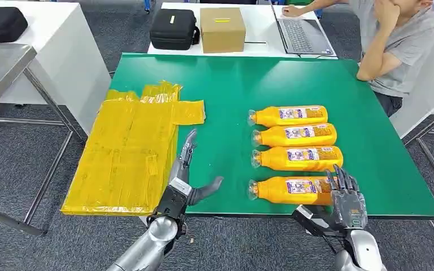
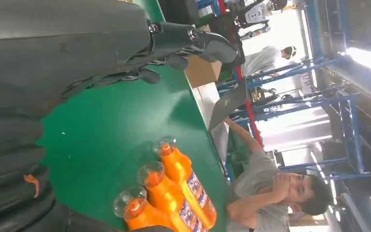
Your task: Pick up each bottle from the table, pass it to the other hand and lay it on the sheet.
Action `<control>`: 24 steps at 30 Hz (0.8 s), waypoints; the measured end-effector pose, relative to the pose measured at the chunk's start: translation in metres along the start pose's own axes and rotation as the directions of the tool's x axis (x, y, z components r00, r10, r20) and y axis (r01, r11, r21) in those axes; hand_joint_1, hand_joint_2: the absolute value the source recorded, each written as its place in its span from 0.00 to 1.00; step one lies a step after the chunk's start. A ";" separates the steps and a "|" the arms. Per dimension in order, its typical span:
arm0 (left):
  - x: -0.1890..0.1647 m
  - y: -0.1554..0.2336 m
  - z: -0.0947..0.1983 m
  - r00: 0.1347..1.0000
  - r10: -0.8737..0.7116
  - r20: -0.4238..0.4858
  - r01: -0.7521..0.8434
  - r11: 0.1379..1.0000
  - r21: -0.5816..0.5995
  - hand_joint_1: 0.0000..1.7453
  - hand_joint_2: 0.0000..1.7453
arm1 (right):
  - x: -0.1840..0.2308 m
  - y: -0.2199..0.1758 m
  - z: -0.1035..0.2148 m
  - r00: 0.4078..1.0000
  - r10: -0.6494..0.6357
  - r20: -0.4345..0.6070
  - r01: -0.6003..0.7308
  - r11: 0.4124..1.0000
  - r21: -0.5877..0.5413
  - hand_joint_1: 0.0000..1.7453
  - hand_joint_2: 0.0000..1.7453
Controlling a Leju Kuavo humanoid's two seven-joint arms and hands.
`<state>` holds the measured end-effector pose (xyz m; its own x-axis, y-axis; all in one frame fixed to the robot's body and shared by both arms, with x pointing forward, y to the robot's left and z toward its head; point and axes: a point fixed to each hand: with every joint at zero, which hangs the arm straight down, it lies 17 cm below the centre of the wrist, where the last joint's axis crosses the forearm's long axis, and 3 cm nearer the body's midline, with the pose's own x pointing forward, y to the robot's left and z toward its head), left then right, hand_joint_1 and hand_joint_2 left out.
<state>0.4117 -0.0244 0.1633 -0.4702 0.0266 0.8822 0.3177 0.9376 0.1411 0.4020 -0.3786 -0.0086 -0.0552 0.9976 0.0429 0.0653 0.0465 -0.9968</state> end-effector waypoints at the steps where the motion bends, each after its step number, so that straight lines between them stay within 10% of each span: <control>1: 0.001 -0.001 0.000 1.000 0.001 0.001 -0.001 1.000 -0.002 0.00 1.00 | -0.001 0.001 -0.001 1.000 0.001 0.002 -0.001 1.000 0.005 0.00 1.00; 5: 0.001 -0.002 -0.001 1.000 0.012 0.000 -0.012 1.000 0.000 0.00 1.00 | -0.003 0.008 -0.002 1.000 -0.003 0.006 0.003 0.999 0.044 0.01 1.00; 6: 0.002 -0.002 -0.001 1.000 0.018 0.000 -0.018 1.000 0.002 0.00 1.00 | -0.004 0.011 -0.003 1.000 -0.004 0.009 0.003 0.998 0.060 0.88 1.00; 7: 0.003 -0.003 -0.002 1.000 0.022 0.001 -0.022 1.000 -0.002 0.00 1.00 | -0.005 0.014 -0.003 1.000 -0.007 0.014 0.006 0.997 0.079 0.99 1.00; 24: 0.017 -0.018 -0.012 0.998 0.061 0.033 -0.059 0.997 -0.058 0.00 1.00 | -0.021 0.038 0.004 0.998 -0.057 0.034 0.047 0.964 0.260 1.00 1.00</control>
<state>0.4078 -0.0451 0.1809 -0.4771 0.0951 0.8737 0.3918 0.9129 0.1146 0.4017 -0.3978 -0.0481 -0.0925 0.9909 0.0977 -0.1988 0.0778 -0.9769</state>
